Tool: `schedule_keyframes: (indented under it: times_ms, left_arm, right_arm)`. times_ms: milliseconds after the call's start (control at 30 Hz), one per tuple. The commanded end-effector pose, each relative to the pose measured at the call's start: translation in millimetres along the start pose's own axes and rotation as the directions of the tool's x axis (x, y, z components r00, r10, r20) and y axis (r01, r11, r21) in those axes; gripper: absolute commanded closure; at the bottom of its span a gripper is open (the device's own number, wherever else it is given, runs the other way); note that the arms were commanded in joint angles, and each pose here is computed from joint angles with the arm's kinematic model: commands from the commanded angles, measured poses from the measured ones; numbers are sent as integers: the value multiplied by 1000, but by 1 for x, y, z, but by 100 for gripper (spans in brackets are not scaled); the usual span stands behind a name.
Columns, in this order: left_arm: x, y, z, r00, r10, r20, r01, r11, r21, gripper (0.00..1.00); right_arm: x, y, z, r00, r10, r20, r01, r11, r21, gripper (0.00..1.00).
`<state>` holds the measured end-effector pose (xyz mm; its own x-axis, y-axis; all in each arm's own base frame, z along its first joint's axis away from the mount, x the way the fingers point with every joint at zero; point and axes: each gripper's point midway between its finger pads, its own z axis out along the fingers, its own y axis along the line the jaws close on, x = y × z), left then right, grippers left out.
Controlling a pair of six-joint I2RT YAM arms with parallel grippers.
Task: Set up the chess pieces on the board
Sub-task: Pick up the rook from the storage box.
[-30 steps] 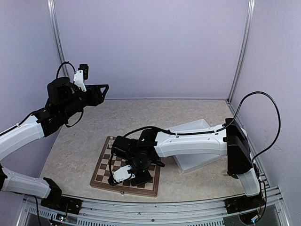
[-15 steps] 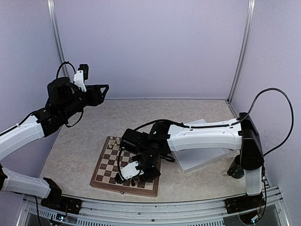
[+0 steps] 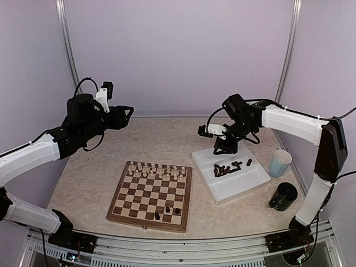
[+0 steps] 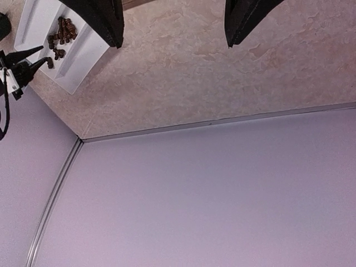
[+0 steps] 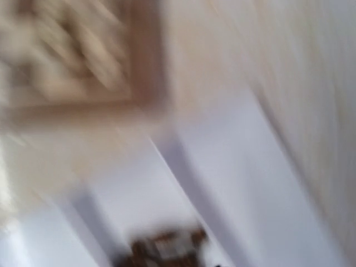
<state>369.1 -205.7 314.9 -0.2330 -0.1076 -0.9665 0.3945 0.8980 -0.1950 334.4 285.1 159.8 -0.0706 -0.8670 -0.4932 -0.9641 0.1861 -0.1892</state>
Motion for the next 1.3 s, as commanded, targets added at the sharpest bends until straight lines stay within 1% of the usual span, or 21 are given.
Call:
schedule_keyframes:
  times_ms: [0, 67, 200, 300, 367, 433, 500, 633, 700, 800, 1000, 1267]
  left_arm:
    - [-2, -2, 6, 1000, 18, -8, -18, 1000, 21, 39]
    - [1, 0, 9, 1000, 19, -20, -19, 1000, 18, 39]
    - [7, 2, 14, 999, 20, -43, -19, 1000, 19, 39]
    - [10, 1, 17, 998, 19, -59, -18, 999, 26, 39]
    - [11, 1, 18, 998, 18, -65, -15, 999, 33, 39]
    - [12, 0, 19, 998, 15, -67, -13, 999, 37, 39]
    - [12, 0, 19, 998, 15, -68, -12, 999, 37, 39]
    - [13, 1, 20, 997, 13, -71, -10, 999, 38, 39]
    - [13, 0, 20, 997, 11, -73, -8, 999, 41, 39]
    - [14, 0, 21, 997, 7, -75, -4, 999, 44, 39]
    - [14, 0, 20, 997, -1, -76, 4, 999, 46, 39]
    - [16, 1, 23, 996, -10, -88, 13, 999, 39, 39]
  right_arm:
    - [54, -24, -5, 985, 170, -38, -168, 984, 53, 75]
    - [81, -32, -3, 971, 224, -78, -218, 973, 81, 78]
    - [125, -47, -1, 940, 311, -143, -291, 946, 143, 79]
    - [146, -58, -2, 914, 372, -164, -348, 924, 157, 79]
    - [150, -59, 0, 909, 382, -166, -361, 922, 141, 78]
    - [146, -55, 4, 915, 374, -154, -361, 926, 110, 77]
    - [129, -49, 7, 920, 375, -116, -370, 927, 59, 76]
    - [89, -15, 25, 942, 325, -84, -331, 941, -75, 75]
    - [76, 11, 38, 947, 313, -74, -322, 930, -179, 74]
    - [69, 26, 53, 938, 336, -90, -347, 903, -254, 75]
    - [67, 11, 67, 911, 396, -115, -412, 884, -222, 76]
    - [79, 6, 88, 885, 425, -190, -457, 872, -178, 75]
